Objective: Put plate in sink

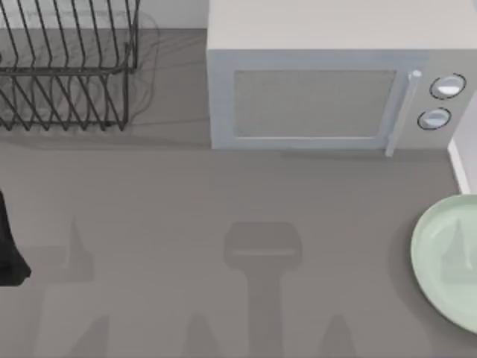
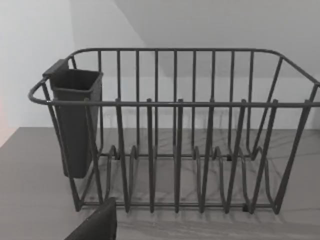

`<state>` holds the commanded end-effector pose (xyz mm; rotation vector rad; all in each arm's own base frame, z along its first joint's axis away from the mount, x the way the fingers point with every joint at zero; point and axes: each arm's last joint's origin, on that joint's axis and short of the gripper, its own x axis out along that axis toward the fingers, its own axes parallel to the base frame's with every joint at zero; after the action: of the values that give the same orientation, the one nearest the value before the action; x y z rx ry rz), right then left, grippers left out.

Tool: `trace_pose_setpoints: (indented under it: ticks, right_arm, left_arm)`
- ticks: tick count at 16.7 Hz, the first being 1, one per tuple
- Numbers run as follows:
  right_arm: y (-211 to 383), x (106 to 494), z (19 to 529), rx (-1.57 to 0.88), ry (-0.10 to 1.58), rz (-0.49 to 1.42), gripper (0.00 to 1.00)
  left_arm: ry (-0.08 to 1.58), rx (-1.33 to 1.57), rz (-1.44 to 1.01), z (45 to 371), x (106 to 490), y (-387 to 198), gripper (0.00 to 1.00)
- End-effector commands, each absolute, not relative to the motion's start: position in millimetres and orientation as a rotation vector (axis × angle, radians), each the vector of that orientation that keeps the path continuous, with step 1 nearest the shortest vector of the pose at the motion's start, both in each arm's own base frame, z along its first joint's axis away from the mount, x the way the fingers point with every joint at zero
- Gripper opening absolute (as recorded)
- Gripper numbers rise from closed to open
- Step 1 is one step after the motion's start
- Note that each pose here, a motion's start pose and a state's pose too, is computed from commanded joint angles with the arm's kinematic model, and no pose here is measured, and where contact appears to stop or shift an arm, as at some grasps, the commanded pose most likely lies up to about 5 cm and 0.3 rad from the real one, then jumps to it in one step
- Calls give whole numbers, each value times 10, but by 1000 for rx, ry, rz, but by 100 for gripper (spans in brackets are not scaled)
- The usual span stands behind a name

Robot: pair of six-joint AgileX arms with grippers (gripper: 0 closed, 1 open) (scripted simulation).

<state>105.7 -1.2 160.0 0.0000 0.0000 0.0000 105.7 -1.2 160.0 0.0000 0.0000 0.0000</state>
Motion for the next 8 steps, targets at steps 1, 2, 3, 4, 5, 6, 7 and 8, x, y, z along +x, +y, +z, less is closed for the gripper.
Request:
trace_pose_setpoints:
  ticks: [1,2,3,4,5,6,7,8]
  right_arm:
    - [-12,1057,1600,0,0,0,100]
    - [-12,1057,1600,0,0,0,100]
    - [-12,1057,1600,0,0,0,100]
    - [-12,1057,1601,0,1,0,100]
    - [-8,1058,1617,3,10,3,100]
    - [-2,1060,1649,9,30,9,100]
    - [8,1065,1695,18,59,17,100]
    - [20,1076,1752,28,98,28,100]
  left_arm:
    - [0,0,0,1600,1057,-12,100]
    - [0,0,0,1600,1057,-12,100]
    - [0,0,0,1600,1057,-12,100]
    - [0,0,0,1600,1057,-12,100]
    - [0,0,0,1600,1057,-12,100]
    - [0,0,0,1600,1057,-12,100]
    - [0,0,0,1600,1057,-12,100]
    - [0,0,0,1600,1057,-12,100]
